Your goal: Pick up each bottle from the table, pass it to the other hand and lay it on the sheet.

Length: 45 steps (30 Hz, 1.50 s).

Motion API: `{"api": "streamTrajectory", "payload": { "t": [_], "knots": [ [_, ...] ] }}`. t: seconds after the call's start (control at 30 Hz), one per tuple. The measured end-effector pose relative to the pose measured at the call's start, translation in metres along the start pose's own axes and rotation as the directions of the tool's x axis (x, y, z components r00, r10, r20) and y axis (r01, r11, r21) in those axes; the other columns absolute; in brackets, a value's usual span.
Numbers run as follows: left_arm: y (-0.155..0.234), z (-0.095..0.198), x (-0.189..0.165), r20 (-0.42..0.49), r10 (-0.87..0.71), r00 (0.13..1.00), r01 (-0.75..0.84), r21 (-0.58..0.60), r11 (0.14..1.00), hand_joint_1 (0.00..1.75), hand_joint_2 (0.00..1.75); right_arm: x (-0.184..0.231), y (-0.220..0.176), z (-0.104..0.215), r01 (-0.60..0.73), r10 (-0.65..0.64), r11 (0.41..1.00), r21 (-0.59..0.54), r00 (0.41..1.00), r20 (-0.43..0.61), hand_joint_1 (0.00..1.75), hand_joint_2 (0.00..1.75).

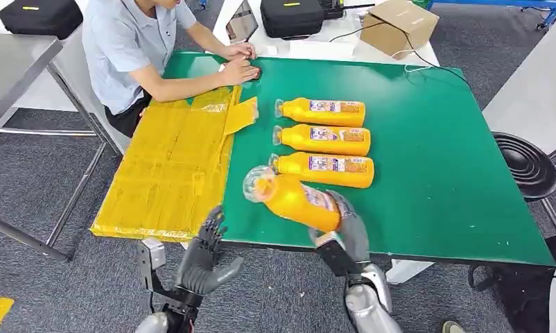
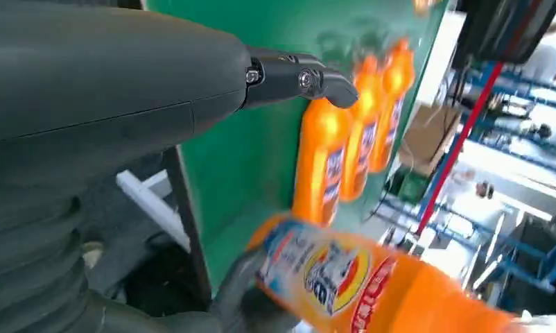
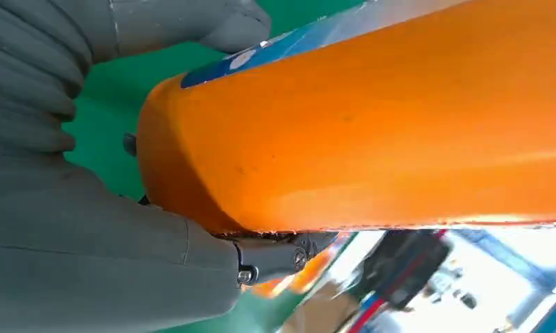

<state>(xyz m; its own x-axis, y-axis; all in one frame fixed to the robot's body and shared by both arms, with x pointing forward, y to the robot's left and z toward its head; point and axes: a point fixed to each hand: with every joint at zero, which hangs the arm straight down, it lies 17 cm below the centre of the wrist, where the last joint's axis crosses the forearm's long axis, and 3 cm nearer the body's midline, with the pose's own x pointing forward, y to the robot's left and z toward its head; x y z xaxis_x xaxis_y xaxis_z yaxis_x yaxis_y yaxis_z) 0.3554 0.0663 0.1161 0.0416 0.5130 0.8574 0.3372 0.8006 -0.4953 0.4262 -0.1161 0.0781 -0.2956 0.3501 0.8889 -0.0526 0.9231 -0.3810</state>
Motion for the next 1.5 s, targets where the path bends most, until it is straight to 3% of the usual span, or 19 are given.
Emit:
{"api": "streamTrajectory", "payload": {
  "t": [0.4, 0.6, 1.07, 1.5],
  "knots": [
    [-0.004, -0.012, 0.019, 0.078, 0.059, 0.995, -0.061, 0.021, 0.998, 0.00, 1.75, 0.047, 0.071, 0.013, 0.052, -0.071, 0.982, 0.182, 0.993, 0.098, 1.75, 1.75],
    [-0.004, -0.018, 0.033, 0.144, -0.021, 0.989, 0.016, 0.036, 0.999, 0.00, 1.75, 0.065, 0.099, 0.017, 0.043, -0.077, 0.966, 0.254, 0.989, 0.127, 1.75, 1.75],
    [-0.028, -0.020, 0.034, 0.146, -0.005, 0.989, 0.010, -0.034, 0.999, 0.00, 1.75, 0.074, 0.129, 0.015, 0.016, -0.058, 0.943, 0.333, 0.992, 0.116, 1.75, 1.75],
    [-0.029, -0.020, 0.034, 0.145, -0.005, 0.989, 0.011, -0.039, 0.999, 0.00, 1.75, 0.070, 0.129, 0.010, 0.029, -0.057, 0.946, 0.323, 0.995, 0.078, 1.75, 1.75]
  ]
}}
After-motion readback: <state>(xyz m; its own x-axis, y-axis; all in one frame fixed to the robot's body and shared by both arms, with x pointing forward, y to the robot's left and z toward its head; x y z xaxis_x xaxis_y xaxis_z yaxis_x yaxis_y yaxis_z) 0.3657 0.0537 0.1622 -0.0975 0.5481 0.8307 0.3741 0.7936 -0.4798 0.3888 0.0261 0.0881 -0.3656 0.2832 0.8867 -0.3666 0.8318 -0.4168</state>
